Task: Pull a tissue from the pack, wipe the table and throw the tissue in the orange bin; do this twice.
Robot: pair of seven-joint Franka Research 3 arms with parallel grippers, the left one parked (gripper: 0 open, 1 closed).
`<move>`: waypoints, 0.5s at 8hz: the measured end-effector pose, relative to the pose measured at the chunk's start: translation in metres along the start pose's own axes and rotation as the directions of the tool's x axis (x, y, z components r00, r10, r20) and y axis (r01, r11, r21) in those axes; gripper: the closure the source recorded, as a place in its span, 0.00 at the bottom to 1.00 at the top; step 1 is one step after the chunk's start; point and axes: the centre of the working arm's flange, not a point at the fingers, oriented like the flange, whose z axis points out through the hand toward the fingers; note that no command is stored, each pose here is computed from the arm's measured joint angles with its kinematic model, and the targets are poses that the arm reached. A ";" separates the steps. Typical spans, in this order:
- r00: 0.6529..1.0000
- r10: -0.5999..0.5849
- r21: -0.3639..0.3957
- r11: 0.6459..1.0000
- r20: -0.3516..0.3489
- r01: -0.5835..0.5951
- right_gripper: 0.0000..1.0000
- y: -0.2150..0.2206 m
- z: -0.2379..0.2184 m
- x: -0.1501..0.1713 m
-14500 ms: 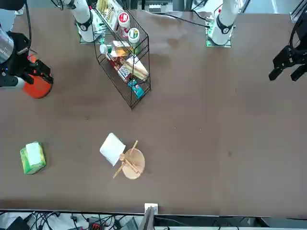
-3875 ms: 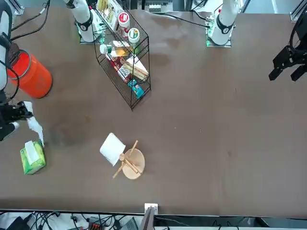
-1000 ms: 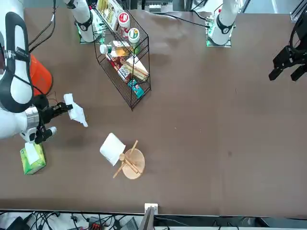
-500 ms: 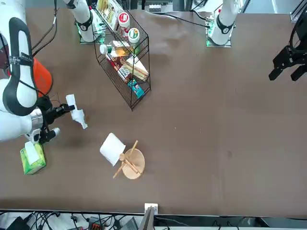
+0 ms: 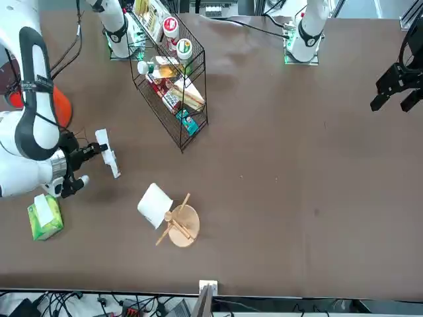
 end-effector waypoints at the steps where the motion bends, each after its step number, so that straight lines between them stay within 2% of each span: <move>1: 1.000 -0.001 -0.001 1.000 0.007 0.001 0.99 -0.002 0.007 0.002; 4: 1.000 -0.002 -0.007 1.000 0.019 0.002 0.98 -0.010 0.023 0.008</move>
